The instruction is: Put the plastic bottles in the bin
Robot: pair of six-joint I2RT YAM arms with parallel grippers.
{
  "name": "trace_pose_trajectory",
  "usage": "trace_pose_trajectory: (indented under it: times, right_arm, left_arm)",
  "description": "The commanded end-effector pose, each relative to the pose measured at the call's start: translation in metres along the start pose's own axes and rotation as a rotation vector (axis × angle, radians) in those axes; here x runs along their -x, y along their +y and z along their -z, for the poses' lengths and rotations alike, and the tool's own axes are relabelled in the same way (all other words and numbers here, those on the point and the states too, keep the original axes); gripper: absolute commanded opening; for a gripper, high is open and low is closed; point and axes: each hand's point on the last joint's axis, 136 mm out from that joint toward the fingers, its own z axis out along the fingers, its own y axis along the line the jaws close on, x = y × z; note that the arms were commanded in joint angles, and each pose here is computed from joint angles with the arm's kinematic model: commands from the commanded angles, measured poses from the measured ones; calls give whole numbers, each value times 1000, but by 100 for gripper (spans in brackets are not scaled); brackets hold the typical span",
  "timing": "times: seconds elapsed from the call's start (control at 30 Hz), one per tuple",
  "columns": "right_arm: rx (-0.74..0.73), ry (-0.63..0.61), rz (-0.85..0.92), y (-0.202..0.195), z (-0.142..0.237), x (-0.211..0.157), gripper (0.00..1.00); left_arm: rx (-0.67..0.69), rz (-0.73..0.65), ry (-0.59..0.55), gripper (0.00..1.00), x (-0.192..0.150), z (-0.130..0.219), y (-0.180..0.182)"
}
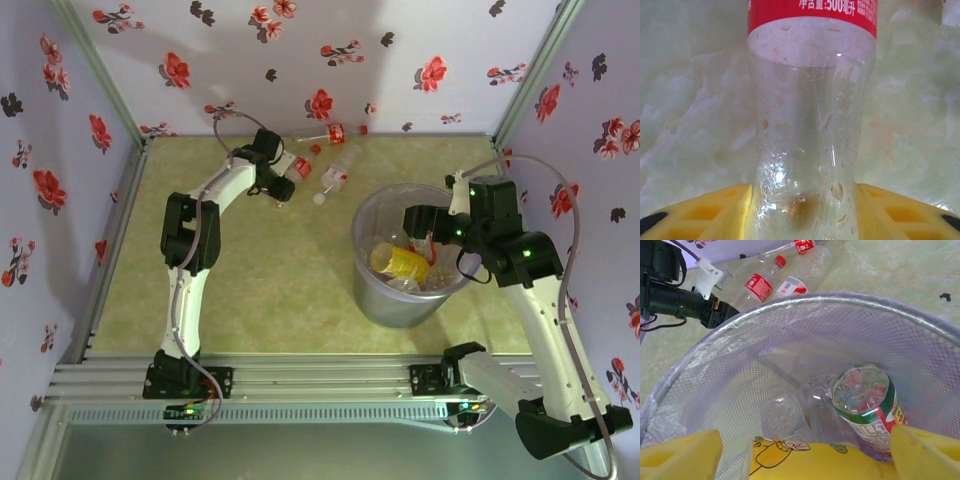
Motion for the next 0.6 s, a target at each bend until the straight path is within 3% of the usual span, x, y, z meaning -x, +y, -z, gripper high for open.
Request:
trace_pose_trajectory:
  times: [0.0, 0.13, 0.33, 0.57]
  right_arm:
    - [40, -51, -18, 7, 5, 11, 87]
    - [74, -85, -30, 15, 8, 22, 87]
    - [181, -116, -63, 36, 7, 39, 87]
    - [298, -198, -78, 74, 4, 71, 87]
  left_arm:
    - [11, 17, 18, 44, -5, 24, -5]
    - [20, 58, -36, 44, 1, 48, -7]
    - [32, 121, -210, 44, 13, 111, -13]
    - [7, 228, -500, 44, 15, 196, -35]
